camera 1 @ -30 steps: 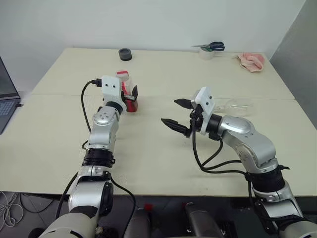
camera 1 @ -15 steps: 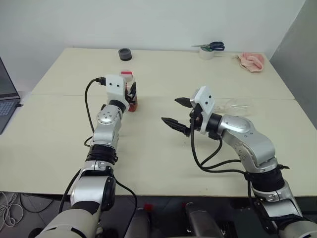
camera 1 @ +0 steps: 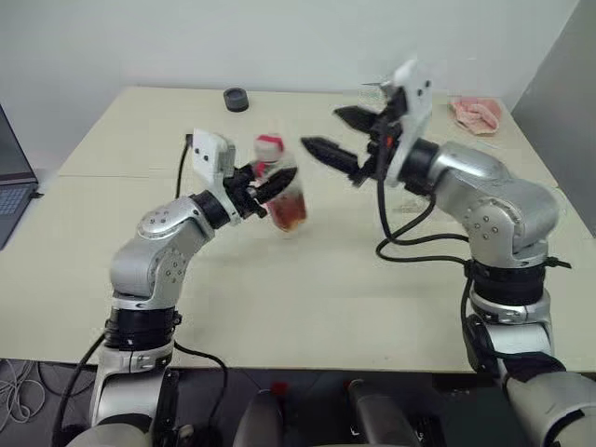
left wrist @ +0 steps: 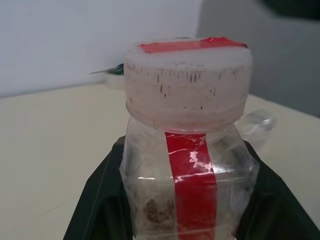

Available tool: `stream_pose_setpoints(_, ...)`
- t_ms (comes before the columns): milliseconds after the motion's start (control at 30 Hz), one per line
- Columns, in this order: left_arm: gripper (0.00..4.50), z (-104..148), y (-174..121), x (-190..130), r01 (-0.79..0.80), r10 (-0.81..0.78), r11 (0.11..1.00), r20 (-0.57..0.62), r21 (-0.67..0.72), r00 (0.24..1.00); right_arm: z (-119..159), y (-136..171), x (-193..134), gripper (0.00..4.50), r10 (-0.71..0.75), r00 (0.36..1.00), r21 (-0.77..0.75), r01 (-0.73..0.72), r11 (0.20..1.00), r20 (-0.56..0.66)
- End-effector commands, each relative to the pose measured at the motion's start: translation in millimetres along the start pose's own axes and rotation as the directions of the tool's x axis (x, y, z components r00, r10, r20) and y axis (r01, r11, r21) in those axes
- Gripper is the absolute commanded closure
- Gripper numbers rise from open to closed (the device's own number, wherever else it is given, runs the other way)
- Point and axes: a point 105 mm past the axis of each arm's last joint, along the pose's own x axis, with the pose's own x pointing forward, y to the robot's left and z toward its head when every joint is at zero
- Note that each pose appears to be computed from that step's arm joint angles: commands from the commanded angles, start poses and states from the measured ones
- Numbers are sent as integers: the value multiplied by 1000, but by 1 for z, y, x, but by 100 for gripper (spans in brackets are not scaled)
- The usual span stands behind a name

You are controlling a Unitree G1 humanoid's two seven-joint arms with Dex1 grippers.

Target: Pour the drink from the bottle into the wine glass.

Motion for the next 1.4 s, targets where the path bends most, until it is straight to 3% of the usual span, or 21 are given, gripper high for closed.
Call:
stream_pose_setpoints(33, 258, 6, -11, 1, 50, -50, 998, -14, 33, 999, 6, 7, 1, 0, 24, 999, -2, -24, 1000, -24)
stream_pose_setpoints(267, 258, -2, -16, 6, 70, -61, 990, -75, 125, 995, 3, 11, 5, 0, 16, 999, 43, -15, 999, -29)
stream_pose_setpoints(633, 258, -1, -19, 11, 78, -68, 983, -67, 167, 995, -16, 12, 13, 0, -19, 996, 35, 22, 999, -86)
stream_pose_setpoints(733, 258, -1, -19, 10, 79, -69, 983, -66, 167, 995, -16, 10, 13, 60, -35, 996, 28, 37, 999, -86)
stream_pose_setpoints(933, 258, -2, -20, 10, 77, -69, 985, -59, 153, 996, -13, 5, 14, 264, -66, 996, 40, 68, 997, -58)
stream_pose_setpoints(1033, 258, -1, -20, 11, 75, -67, 985, -58, 153, 996, -12, 6, 14, 264, -50, 997, 33, 51, 998, -51)
stream_pose_setpoints(1100, 258, 0, -20, 11, 76, -69, 986, -50, 151, 996, -7, 12, 15, 264, 20, 1000, 43, -19, 999, -12)
stream_pose_setpoints(1167, 258, 1, -21, 12, 82, -77, 986, -42, 142, 996, 0, 30, 12, 264, 206, 978, 42, -207, 977, 31)
stream_pose_setpoints(1300, 258, -1, -28, 13, 127, -122, 983, -48, 135, 991, 6, 56, 3, 264, 539, 842, -11, -539, 842, 23)
stream_pose_setpoints(1400, 258, 3, -35, 17, 157, -153, 978, -42, 139, 987, -2, 51, 1, 264, 630, 776, -66, -630, 774, -31)
